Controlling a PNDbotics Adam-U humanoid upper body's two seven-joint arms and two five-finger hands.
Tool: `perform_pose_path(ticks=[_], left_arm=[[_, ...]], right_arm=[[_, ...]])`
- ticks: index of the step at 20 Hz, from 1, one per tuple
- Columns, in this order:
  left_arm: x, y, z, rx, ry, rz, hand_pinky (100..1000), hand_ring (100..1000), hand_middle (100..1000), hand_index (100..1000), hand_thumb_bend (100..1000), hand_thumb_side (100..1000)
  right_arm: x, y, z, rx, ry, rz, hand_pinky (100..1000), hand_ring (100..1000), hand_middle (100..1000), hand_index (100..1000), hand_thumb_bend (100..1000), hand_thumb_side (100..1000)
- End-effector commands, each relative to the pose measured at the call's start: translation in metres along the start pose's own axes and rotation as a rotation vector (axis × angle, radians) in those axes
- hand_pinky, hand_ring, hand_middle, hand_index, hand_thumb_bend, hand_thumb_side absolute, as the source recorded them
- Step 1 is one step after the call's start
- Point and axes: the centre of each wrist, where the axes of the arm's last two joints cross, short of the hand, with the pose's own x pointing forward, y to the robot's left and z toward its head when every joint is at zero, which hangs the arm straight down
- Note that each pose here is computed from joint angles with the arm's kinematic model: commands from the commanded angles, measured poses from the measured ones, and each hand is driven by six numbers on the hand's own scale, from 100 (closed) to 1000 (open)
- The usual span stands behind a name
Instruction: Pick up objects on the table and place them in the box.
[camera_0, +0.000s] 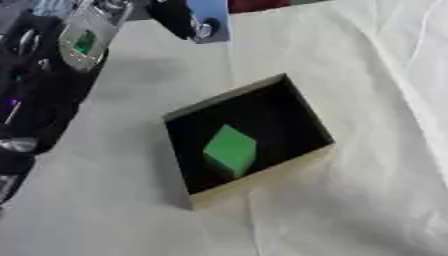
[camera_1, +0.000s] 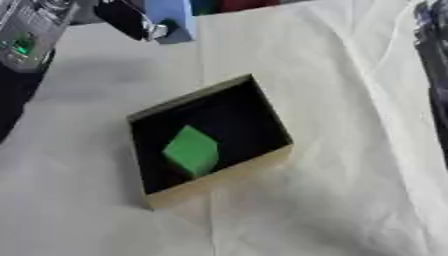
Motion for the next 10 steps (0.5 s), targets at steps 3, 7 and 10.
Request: perform_pose_path(ticks=[3,7,10], left_arm=[[0.03,0.016,0.017,0.021,-0.093,0.011,339,271,299,483,100,100],[0.053,0.016,0.029,-0.005,-0.16,0.052,347,278,304,488,100,100],[0.069,0.013,0.036,-0.029,-0.207,0.078,352,283,307,490,100,100]], right_arm=[[0.002,-0.006,-0.004,-0.026,-0.014,0.016,833,753,681,932,100,842],[0.003,-0.006,-0.004,-0.03,-0.015,0.018,833,753,681,932,100,838],[0.003,-0.007,-0.003,-0.035,-0.013,0.019,834,753,681,931,100,838]])
